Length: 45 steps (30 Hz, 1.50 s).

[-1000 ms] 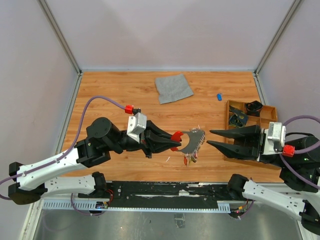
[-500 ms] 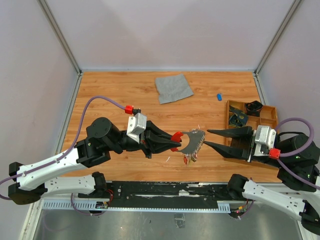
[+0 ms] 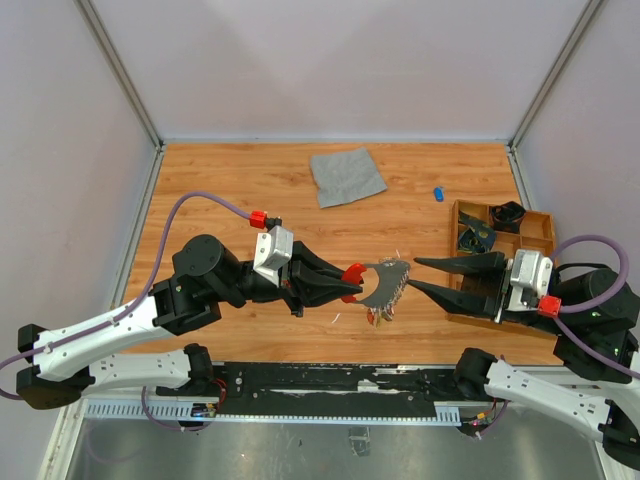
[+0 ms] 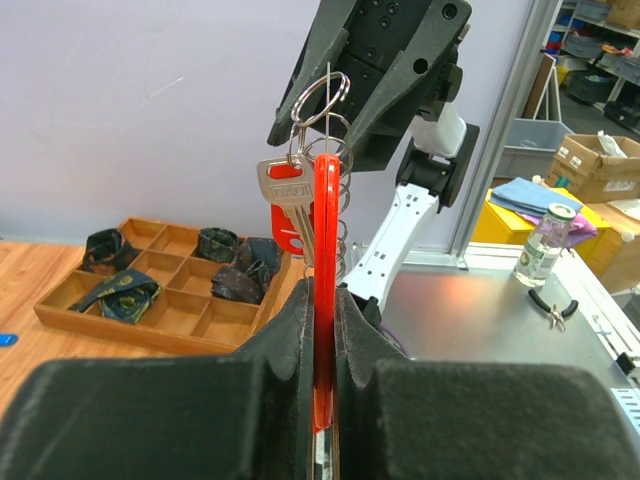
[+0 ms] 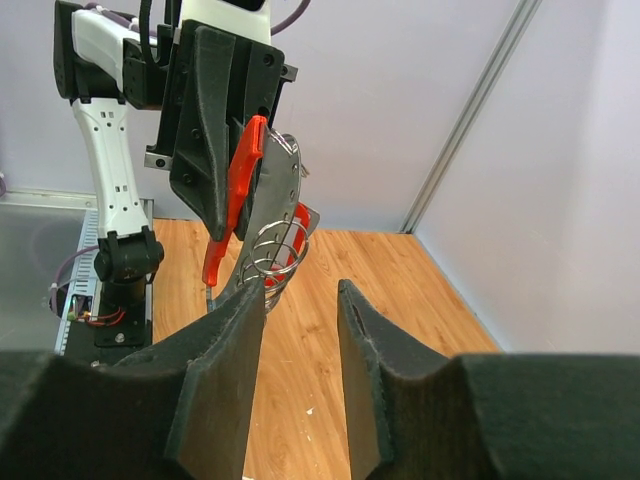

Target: Put the keys on the keyring

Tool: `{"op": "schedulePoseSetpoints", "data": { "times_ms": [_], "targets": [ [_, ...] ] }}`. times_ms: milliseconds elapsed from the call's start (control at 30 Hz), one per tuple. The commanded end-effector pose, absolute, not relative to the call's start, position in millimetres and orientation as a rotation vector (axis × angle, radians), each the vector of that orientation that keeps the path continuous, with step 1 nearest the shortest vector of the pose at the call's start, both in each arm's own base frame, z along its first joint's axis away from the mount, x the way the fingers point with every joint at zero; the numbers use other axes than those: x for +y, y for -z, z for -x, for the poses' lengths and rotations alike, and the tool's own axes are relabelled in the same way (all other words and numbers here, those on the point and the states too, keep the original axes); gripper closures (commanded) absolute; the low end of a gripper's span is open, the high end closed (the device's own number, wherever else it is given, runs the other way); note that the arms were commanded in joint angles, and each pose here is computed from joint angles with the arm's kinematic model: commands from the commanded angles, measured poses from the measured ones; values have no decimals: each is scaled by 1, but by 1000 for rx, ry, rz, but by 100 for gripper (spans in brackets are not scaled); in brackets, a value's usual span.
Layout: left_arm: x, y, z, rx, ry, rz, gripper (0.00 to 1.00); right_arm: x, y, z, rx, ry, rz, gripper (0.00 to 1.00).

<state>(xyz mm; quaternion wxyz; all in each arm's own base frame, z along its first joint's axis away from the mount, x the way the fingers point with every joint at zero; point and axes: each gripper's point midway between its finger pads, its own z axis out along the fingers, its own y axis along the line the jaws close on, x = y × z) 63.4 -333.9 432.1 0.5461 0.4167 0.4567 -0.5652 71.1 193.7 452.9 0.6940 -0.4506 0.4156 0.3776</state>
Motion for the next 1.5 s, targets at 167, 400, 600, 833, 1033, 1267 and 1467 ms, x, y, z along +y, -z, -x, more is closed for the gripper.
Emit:
{"op": "schedulePoseSetpoints", "data": {
  "times_ms": [167,400,600,833,1033,1267,1467],
  "targets": [
    [-325,-464,-62,996,1344,-937,99,197,-461,-71,900,-860,991,61],
    [-329,-463,-65,1009,1337,-935,99,199,-460,-71,904,-866,994,59],
    [-331,-461,-66,1016,1335,-941,100,199,-461,-71,901,-869,990,67],
    [-330,-461,-67,1021,1330,-937,99,196,-465,-67,882,-883,982,75],
    [-330,-458,-68,1029,1324,-936,100,191,-470,-64,867,-888,961,75],
    [-332,-456,-69,1034,1323,-935,99,185,-474,-61,854,-894,938,75],
    [-333,-455,-69,1036,1326,-939,99,186,-474,-58,845,-915,942,75]
  ]
}}
